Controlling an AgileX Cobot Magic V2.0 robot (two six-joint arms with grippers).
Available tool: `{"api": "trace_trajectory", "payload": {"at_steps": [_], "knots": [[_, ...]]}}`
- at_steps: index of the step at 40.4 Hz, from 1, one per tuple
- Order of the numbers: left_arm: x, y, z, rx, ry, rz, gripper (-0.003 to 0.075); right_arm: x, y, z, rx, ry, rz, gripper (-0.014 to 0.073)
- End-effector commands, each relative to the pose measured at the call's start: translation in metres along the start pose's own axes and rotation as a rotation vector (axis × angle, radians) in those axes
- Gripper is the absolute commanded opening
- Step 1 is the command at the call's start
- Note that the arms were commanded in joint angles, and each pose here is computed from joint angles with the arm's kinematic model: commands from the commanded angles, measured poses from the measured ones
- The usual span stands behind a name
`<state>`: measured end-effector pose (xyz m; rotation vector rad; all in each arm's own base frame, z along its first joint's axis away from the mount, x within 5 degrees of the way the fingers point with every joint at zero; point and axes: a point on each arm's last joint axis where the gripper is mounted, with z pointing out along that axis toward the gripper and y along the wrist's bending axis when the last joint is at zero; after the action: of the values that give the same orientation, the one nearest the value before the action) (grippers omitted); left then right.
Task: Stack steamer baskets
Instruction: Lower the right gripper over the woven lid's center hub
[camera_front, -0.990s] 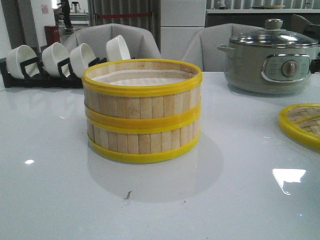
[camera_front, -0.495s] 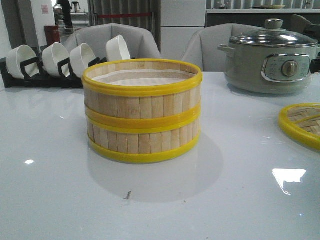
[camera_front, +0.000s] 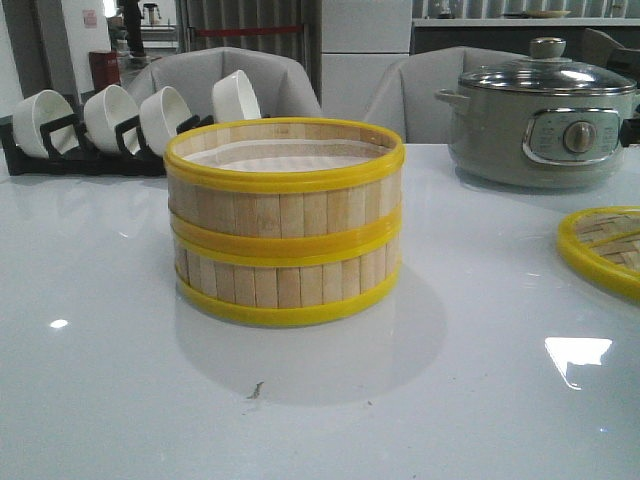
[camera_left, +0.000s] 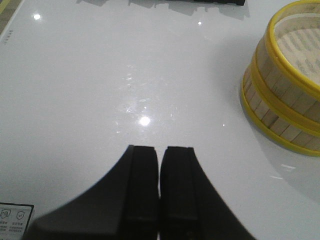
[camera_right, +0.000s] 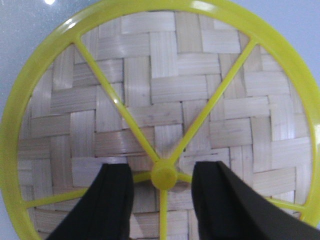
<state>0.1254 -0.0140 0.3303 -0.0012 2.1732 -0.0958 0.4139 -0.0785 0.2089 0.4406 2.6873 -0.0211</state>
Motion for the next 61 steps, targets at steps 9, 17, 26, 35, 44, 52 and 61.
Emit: {"api": "trace_trajectory", "payload": {"at_steps": [9,17,26,35,44,52,61], "knots": [[-0.014,-0.002,-0.006,0.02,-0.102,-0.011,0.0095,-0.015,0.001,-0.031,-0.01,-0.112,-0.013,0.0391],[-0.014,-0.002,-0.006,0.02,-0.102,-0.011,0.0095,-0.014,0.001,-0.031,-0.009,-0.104,-0.013,0.0391],[-0.014,-0.002,-0.006,0.02,-0.102,-0.011,0.0095,-0.014,0.0,-0.031,-0.008,-0.099,-0.013,0.0391],[-0.014,-0.002,-0.006,0.02,-0.102,-0.011,0.0095,-0.014,0.0,-0.031,-0.008,-0.099,-0.013,0.0391],[-0.014,-0.002,-0.006,0.02,-0.102,-0.011,0.0095,-0.013,0.0,-0.029,-0.008,-0.093,-0.013,0.0391],[-0.014,-0.002,-0.006,0.02,-0.102,-0.011,0.0095,-0.011,0.0,-0.018,-0.003,-0.057,-0.013,0.0391],[-0.014,-0.002,-0.006,0.02,-0.102,-0.011,0.0095,-0.011,0.0,-0.017,-0.003,-0.06,-0.013,0.0391]]}}
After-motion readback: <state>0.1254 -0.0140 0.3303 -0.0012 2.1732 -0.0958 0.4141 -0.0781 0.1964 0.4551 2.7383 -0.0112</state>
